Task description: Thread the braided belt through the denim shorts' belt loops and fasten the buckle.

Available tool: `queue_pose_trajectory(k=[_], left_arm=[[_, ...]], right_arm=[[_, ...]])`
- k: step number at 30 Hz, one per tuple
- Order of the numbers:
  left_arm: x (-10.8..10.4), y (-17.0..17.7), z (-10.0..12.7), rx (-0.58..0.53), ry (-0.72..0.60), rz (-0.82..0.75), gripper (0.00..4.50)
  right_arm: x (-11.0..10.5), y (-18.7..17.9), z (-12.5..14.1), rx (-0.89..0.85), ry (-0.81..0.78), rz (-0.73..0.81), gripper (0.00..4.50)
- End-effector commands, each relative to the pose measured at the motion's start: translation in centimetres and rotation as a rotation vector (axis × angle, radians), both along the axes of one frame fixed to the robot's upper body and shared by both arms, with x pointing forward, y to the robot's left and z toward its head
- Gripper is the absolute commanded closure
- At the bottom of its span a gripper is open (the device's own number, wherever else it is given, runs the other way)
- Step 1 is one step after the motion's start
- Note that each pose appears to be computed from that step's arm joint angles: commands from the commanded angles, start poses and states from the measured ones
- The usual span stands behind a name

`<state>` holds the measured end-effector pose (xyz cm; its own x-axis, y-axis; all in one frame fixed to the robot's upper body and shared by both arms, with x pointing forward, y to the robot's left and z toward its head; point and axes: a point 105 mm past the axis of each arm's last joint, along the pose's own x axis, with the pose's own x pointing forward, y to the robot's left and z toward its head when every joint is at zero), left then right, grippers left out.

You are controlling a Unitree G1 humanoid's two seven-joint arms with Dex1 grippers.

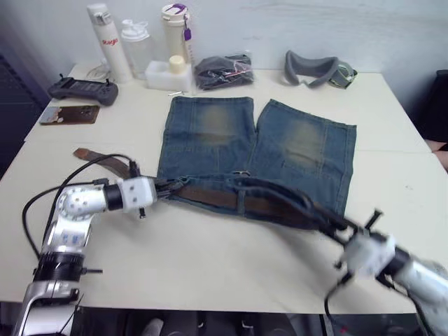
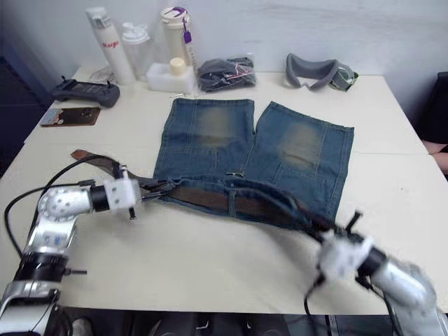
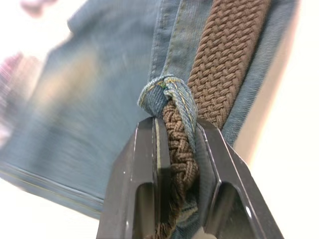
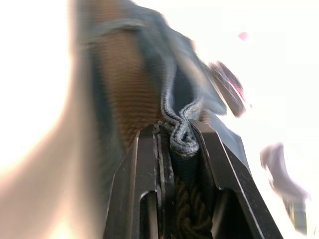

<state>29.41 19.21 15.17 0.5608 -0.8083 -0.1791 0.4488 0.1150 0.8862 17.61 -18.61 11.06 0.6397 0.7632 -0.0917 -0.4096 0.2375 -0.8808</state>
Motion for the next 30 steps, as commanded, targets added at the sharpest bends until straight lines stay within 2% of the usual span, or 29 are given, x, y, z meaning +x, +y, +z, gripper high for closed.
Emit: queue_pose_trajectory(k=[1,4,5,6,8,9,12,13,15,18,21,24,25,27,29,30], left_arm=[[-2.9,1.0,0.4,0.074,-0.217,-0.061,4.15],[-4.9,2.0,-2.9,0.158,-0.189,-0.089,4.15],[-5.2,2.3,-3.6,0.176,-0.168,-0.082,4.15],[-4.9,3.2,-4.2,0.146,-0.114,-0.019,4.15],[-5.3,5.2,-4.7,0.073,-0.034,0.07,3.1],[-6.2,5.8,-4.9,0.057,-0.011,0.072,2.8],[-7.7,7.6,-4.9,0.043,0.03,0.102,1.3],[-7.7,8.3,-4.7,0.033,0.039,0.132,0.9],[-7.4,10.3,-3.5,-0.001,0.039,0.23,0.05],[-7.2,13.7,-1.8,-0.026,0.029,0.375,0.05],[-6.3,17.4,-0.5,-0.095,0.019,0.575,0.05],[-3.6,18.9,2.0,-0.258,-0.032,0.711,0.05],[-2.9,18.8,2.6,-0.301,-0.039,0.73,0.05],[0.0,16.0,3.8,-0.452,0.022,0.702,0.05],[2.0,11.0,3.0,-0.534,0.212,0.609,0.05],[2.4,8.1,2.5,-0.555,0.311,0.549,0.05]], right_arm=[[-3.3,-0.3,-1.8,-0.084,-0.081,0.102,4.26],[-4.8,-0.9,-4.5,-0.133,-0.021,0.124,4.26],[-4.4,-1.8,-5.2,-0.151,0.012,0.072,3.76],[-3.9,-3.5,-5.7,-0.147,0.044,-0.009,3.19],[-3.6,-6.7,-6.0,-0.156,0.074,-0.128,2.31],[-4.0,-7.9,-6.1,-0.175,0.081,-0.142,1.87],[-4.7,-10.6,-5.8,-0.204,0.093,-0.195,0.26],[-4.6,-11.5,-5.7,-0.21,0.097,-0.23,0.0],[-3.7,-14.8,-4.9,-0.21,0.081,-0.392,0.0],[-2.3,-18.1,-3.4,-0.183,0.023,-0.562,0.0],[-0.7,-18.1,-1.9,-0.119,-0.055,-0.59,0.0],[1.8,-15.6,0.5,-0.027,-0.155,-0.523,0.0],[2.4,-14.9,1.1,-0.004,-0.173,-0.505,0.0],[4.5,-11.3,3.3,0.097,-0.197,-0.416,0.0],[6.1,-7.7,4.9,0.191,-0.161,-0.327,0.0],[6.9,-6.2,4.7,0.217,-0.087,-0.296,0.0]])
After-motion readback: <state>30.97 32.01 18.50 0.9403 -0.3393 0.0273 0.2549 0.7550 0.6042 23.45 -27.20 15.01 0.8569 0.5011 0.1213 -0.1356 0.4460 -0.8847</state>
